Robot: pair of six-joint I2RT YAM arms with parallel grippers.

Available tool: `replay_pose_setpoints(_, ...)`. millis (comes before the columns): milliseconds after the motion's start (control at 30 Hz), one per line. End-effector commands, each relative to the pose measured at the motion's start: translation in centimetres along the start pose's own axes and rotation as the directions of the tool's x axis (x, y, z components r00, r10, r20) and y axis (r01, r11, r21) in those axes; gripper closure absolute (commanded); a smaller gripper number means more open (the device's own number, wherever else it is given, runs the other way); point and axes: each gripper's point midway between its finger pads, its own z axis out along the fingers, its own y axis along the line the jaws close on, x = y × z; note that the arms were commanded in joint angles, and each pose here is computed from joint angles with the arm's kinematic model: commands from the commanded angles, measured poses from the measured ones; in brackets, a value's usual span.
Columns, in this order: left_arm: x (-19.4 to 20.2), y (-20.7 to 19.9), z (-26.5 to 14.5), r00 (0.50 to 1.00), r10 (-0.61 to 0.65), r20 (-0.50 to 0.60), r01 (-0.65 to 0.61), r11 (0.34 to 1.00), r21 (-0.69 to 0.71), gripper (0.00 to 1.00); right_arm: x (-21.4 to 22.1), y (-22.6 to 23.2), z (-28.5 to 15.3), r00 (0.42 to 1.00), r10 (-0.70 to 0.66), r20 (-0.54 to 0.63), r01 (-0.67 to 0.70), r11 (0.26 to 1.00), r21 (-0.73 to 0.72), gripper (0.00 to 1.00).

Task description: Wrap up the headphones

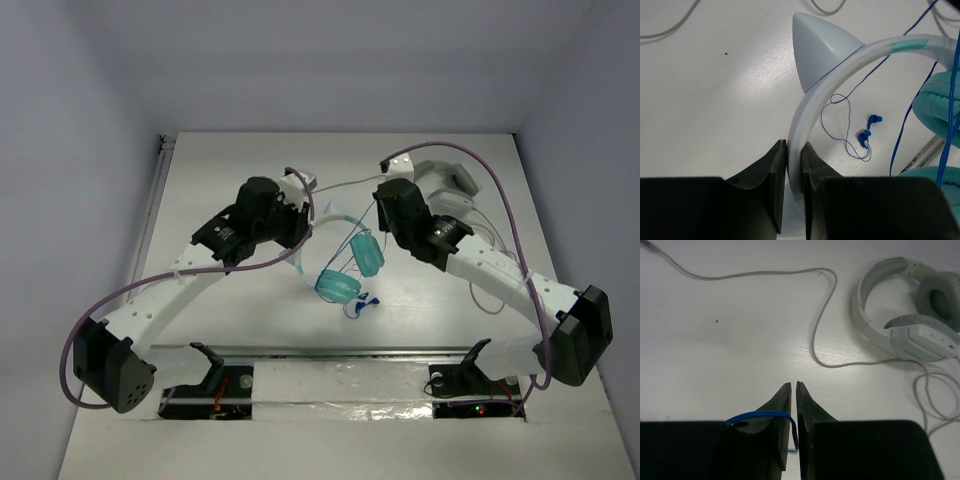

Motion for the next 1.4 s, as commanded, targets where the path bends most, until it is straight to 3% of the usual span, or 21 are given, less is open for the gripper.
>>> replay_pose_setpoints(0,-7.6,-2.0,-4.2,0.968,-0.06,0.242,0.021,0.987,0.159,1.0,-1.2,1.1,-0.4,0.99,0.13,0.047,-0.124,0.986,-0.11,0.85)
replay_pose_setpoints(167,-10.0,-3.3,-6.3,0.945,-0.095,0.313,0.001,0.958,0.287,1.0,-0.7,3.5,-1.0,0.973,0.228,0.028,-0.207,0.922,-0.327,0.84)
replay_pose_setpoints(300,-11.8,-4.5,-7.8,0.923,-0.144,0.358,0.003,0.93,0.368,1.0,-2.3,5.7,-2.2,0.942,0.325,0.082,-0.241,0.827,-0.508,0.77)
replay_pose_setpoints(467,-14.9,-5.6,-10.2,0.882,-0.215,0.419,0.011,0.898,0.439,1.0,-1.2,7.7,-2.3,0.913,0.402,0.074,-0.271,0.731,-0.626,0.69)
replay_pose_setpoints(733,-19.9,-5.2,-14.1,0.804,-0.297,0.515,0.048,0.896,0.442,1.0,1.7,9.9,-0.1,0.892,0.452,0.022,-0.314,0.654,-0.688,0.65)
replay_pose_setpoints(1000,-23.8,-5.0,-16.8,0.74,-0.348,0.575,0.063,0.888,0.456,1.0,4.5,10.6,0.6,0.896,0.443,-0.041,-0.344,0.632,-0.694,0.64)
replay_pose_setpoints(1233,-26.1,-5.1,-18.5,0.701,-0.367,0.612,0.056,0.884,0.465,1.0,6.4,10.8,0.9,0.905,0.419,-0.073,-0.351,0.638,-0.686,0.54)
replay_pose_setpoints(1367,-27.3,-4.5,-19.4,0.673,-0.377,0.636,0.075,0.89,0.449,1.0,7.1,11.0,1.3,0.907,0.411,-0.094,-0.359,0.637,-0.682,0.55)
